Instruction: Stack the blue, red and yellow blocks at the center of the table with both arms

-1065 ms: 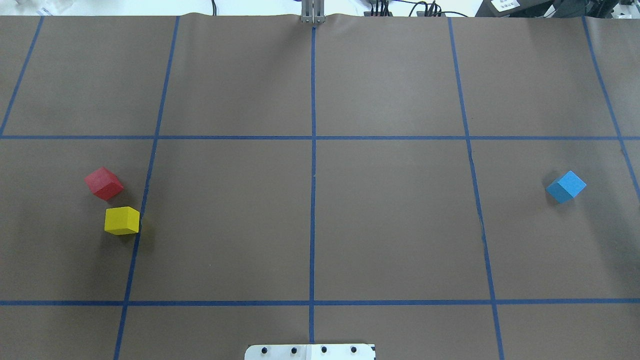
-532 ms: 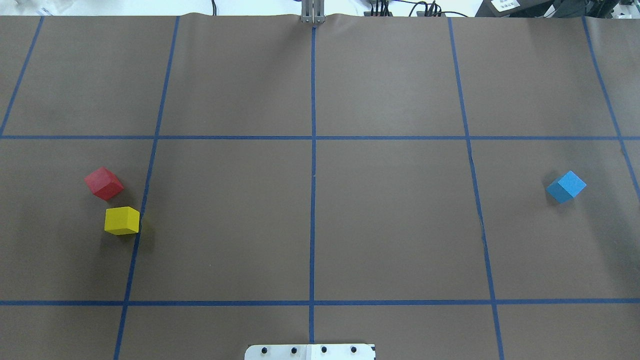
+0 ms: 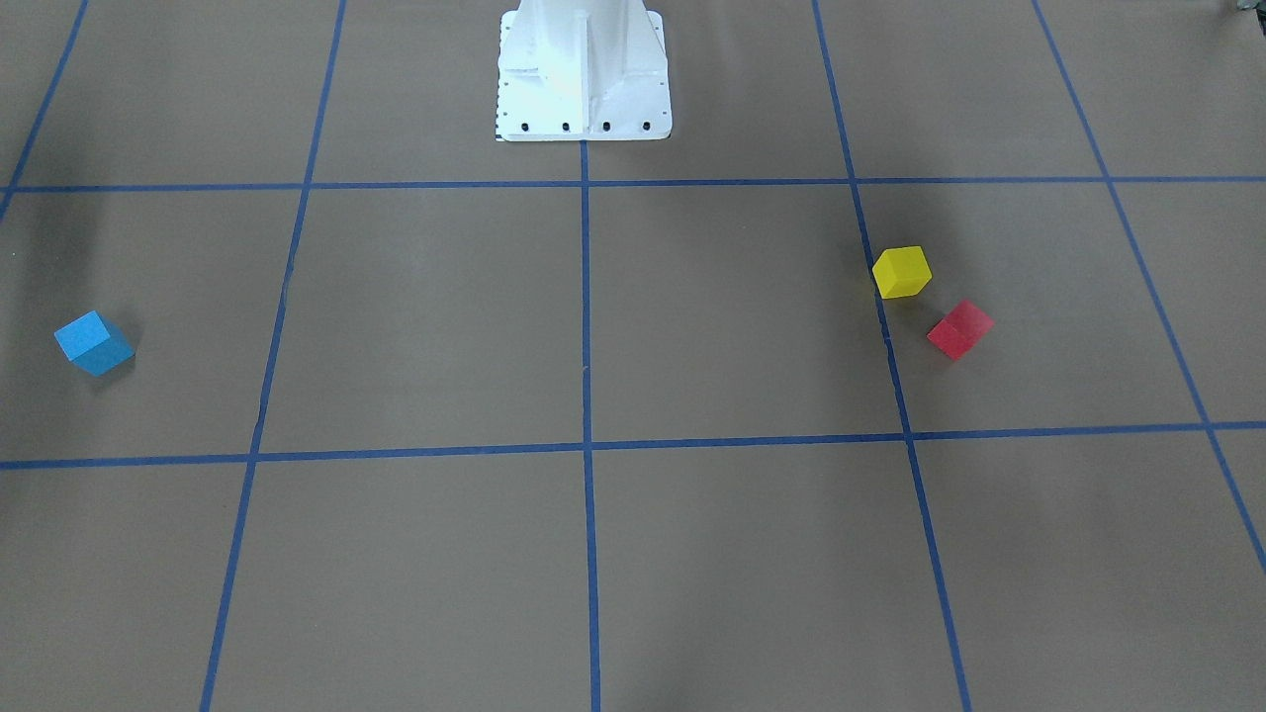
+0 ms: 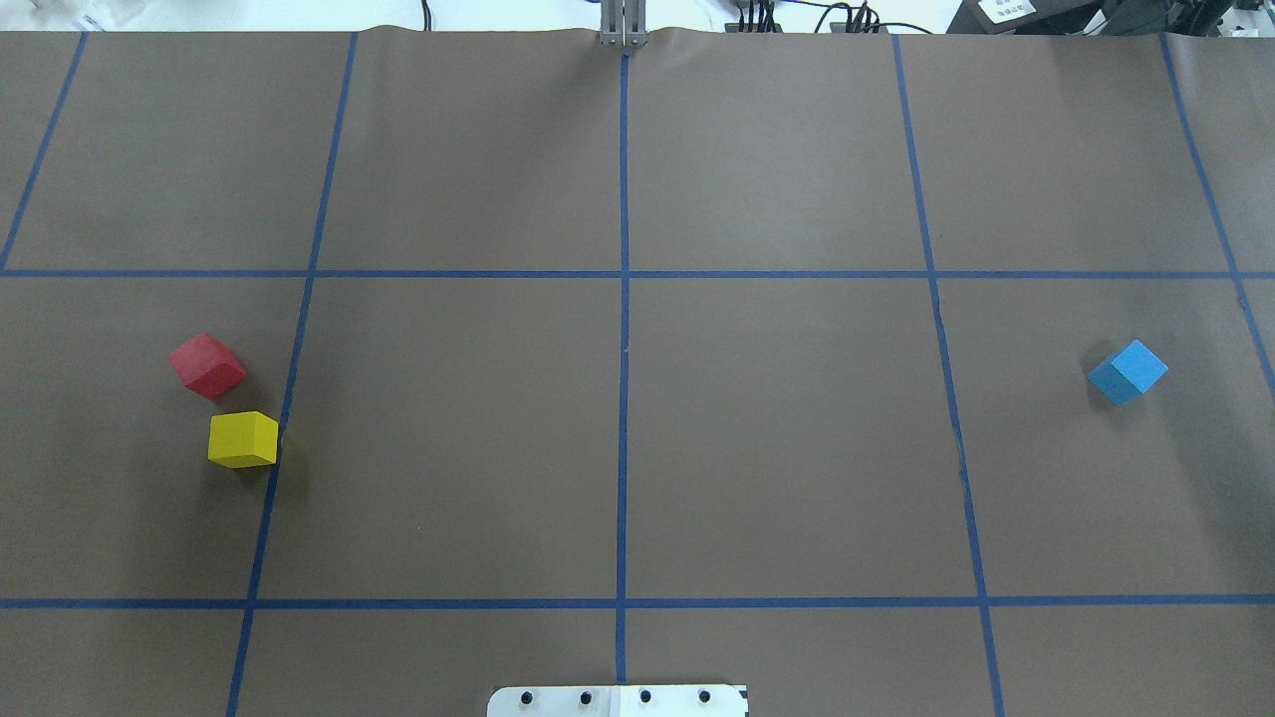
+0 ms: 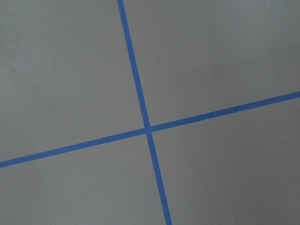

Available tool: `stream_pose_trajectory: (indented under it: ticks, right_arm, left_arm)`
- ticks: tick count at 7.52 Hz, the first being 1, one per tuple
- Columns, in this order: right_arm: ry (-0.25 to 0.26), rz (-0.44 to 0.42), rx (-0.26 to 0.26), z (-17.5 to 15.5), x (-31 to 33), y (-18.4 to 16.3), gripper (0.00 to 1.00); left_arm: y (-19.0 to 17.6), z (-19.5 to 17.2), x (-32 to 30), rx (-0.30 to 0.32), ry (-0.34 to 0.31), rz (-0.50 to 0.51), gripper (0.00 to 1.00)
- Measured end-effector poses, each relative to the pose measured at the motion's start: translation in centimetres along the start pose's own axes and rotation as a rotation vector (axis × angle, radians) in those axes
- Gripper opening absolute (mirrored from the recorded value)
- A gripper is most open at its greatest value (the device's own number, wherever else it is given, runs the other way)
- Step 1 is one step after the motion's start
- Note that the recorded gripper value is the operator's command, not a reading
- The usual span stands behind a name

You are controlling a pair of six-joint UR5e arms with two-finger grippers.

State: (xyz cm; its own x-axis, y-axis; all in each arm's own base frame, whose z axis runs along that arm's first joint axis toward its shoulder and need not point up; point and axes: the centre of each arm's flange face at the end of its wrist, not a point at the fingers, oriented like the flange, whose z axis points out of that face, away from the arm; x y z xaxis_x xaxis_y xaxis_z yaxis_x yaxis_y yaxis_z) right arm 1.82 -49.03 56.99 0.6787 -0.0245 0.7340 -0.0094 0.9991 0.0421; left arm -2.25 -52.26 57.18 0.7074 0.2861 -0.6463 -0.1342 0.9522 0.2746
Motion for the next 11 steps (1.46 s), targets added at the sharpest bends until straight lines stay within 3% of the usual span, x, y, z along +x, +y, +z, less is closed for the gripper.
stream_pose_trajectory:
  ticks: [2,4,7,11]
  right_arm:
    - [-0.008,-0.104,0.019,-0.5,-6.0,-3.9,1.00]
    - [-0.019,-0.188,-0.005,1.7,-10.3,-4.8,1.00]
    - [-0.011,-0.414,0.021,8.3,-13.4,-2.1,1.00]
    - [-0.021,-0.491,-0.043,13.3,-14.6,0.4,1.00]
  left_arm:
    - [-0.4,-0.2,0.8,0.008,0.003,0.018,1.00]
    - [-0.9,-0.7,1.3,0.019,0.007,0.030,1.00]
    - [-1.0,-0.7,1.3,0.022,0.010,0.037,1.00]
    - [-1.0,-0.5,1.2,0.019,0.010,0.036,1.00]
